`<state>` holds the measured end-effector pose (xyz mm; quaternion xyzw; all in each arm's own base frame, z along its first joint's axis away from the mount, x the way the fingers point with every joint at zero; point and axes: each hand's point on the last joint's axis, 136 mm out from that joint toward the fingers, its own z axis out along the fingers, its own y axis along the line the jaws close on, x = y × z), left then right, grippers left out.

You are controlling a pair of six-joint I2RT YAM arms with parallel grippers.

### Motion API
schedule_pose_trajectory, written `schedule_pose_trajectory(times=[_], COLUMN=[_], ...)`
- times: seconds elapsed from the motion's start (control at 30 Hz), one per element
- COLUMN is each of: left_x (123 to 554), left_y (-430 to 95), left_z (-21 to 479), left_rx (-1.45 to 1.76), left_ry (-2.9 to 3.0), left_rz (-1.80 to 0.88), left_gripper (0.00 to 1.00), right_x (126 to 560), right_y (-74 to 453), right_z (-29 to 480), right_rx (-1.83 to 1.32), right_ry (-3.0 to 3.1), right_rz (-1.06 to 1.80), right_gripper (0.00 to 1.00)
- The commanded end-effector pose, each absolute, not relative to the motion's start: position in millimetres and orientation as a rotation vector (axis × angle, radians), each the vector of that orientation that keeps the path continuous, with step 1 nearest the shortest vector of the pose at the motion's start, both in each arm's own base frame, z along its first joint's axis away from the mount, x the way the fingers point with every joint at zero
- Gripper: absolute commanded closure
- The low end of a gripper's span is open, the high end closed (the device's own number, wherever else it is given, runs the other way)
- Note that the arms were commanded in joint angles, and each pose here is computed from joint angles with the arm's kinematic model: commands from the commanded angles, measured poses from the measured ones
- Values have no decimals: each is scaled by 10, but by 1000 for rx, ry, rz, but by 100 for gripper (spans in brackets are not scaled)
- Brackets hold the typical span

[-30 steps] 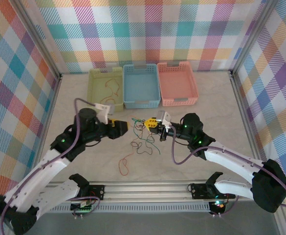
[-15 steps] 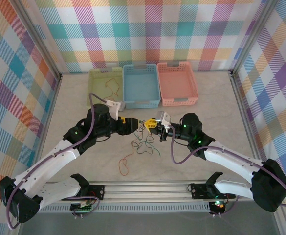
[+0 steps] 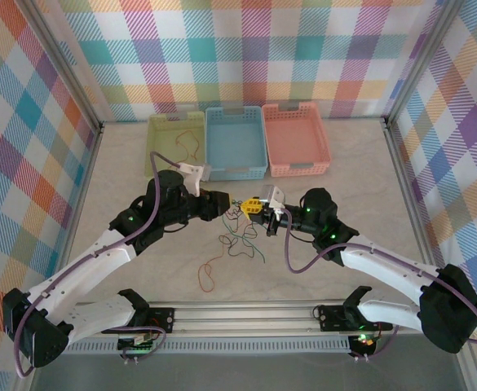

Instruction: Untangle the cables

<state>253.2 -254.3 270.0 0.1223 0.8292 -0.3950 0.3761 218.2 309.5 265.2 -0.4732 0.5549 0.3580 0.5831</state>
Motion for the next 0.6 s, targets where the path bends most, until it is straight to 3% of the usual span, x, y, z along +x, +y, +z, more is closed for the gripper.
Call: schedule_pose_trajectory(times=[0.0, 0.17, 0.23, 0.43, 0.47, 0.53, 0.57], left_x=[2544, 2545, 2543, 2438, 2399, 2329, 2309], left_y=[-2638, -2662, -2666, -2667, -2672, -2676, -2674], left_z=[2878, 2891, 2905, 2987, 3022, 3086, 3101], left_rx=[338, 349, 357, 466, 500, 572, 593], left_ry=[2060, 2048, 2038, 1990, 1971, 1934, 1928], left_rz=[-1067, -1078, -1079, -1072, -1075, -1070, -1064], left_gripper=[68, 85, 98, 100, 100, 100, 100], right_x=[2150, 2146, 2147, 2158, 2162, 2147, 2123], right_y=[3073, 3067, 3065, 3027, 3013, 2970, 2955], right_z=[2675, 2673, 2680, 2695, 2712, 2769, 2788], right_rx=[-1114, -1113, -1112, -1092, -1086, -1084, -1093], right_ry=[1277, 1277, 1276, 1293, 1294, 1290, 1286], right_rz=[840, 837, 836, 821, 814, 797, 794], right_gripper=[100, 100, 100, 100, 94, 66, 60])
